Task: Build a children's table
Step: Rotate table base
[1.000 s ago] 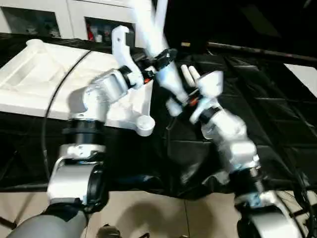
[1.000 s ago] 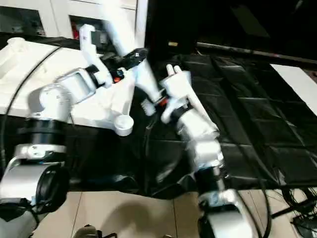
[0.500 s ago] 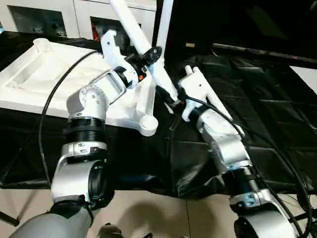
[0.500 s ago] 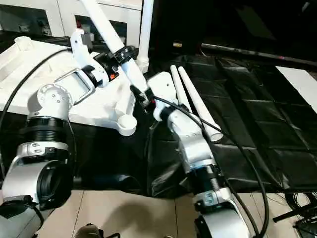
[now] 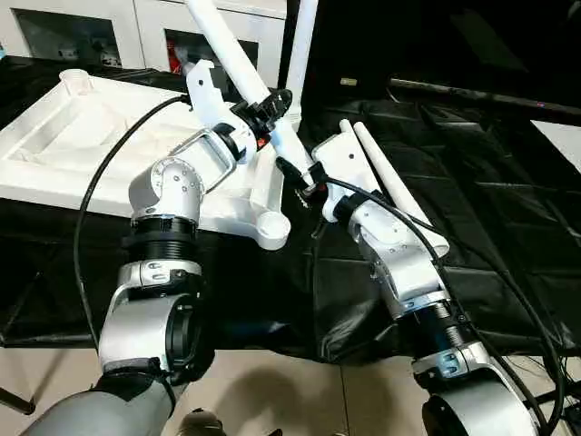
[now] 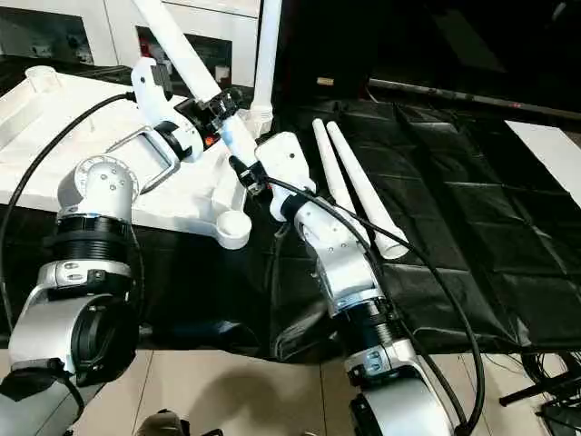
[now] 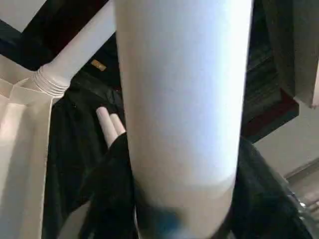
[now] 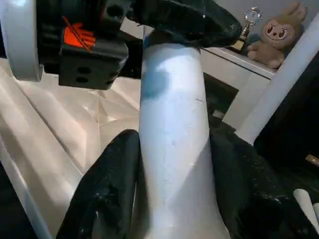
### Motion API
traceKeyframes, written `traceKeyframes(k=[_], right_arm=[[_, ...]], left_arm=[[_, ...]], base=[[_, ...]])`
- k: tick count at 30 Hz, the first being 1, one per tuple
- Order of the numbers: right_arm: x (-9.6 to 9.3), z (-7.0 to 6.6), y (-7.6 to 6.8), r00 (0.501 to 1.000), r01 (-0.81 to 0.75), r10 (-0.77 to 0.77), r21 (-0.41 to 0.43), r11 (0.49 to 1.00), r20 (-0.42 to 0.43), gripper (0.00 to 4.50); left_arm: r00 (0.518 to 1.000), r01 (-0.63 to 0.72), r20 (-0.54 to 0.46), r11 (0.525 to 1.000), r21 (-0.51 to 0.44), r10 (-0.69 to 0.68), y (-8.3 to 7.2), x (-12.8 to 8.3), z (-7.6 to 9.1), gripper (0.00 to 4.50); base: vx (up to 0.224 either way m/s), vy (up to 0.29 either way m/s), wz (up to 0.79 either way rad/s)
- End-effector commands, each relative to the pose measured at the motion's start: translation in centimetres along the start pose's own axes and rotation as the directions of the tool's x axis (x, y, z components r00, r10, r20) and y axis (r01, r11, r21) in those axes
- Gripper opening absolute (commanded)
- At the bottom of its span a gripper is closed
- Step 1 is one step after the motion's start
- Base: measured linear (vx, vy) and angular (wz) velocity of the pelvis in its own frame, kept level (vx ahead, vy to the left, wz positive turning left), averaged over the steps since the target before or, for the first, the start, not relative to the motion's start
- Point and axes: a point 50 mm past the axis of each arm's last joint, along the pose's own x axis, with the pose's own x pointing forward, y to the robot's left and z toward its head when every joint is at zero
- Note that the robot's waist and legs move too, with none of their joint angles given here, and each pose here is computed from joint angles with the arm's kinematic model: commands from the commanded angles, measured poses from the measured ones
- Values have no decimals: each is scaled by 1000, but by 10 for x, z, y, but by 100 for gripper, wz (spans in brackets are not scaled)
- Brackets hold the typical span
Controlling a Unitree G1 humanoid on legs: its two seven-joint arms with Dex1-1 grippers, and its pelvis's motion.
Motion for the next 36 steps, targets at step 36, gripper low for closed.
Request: traceKeyframes(k=[36], right_arm=[[-58, 11, -38, 731, -531, 681, 664, 526, 44, 236]], left_arm=[[634, 758, -365, 641, 118, -682, -67, -39, -4, 191]], base=[[0, 0, 0]])
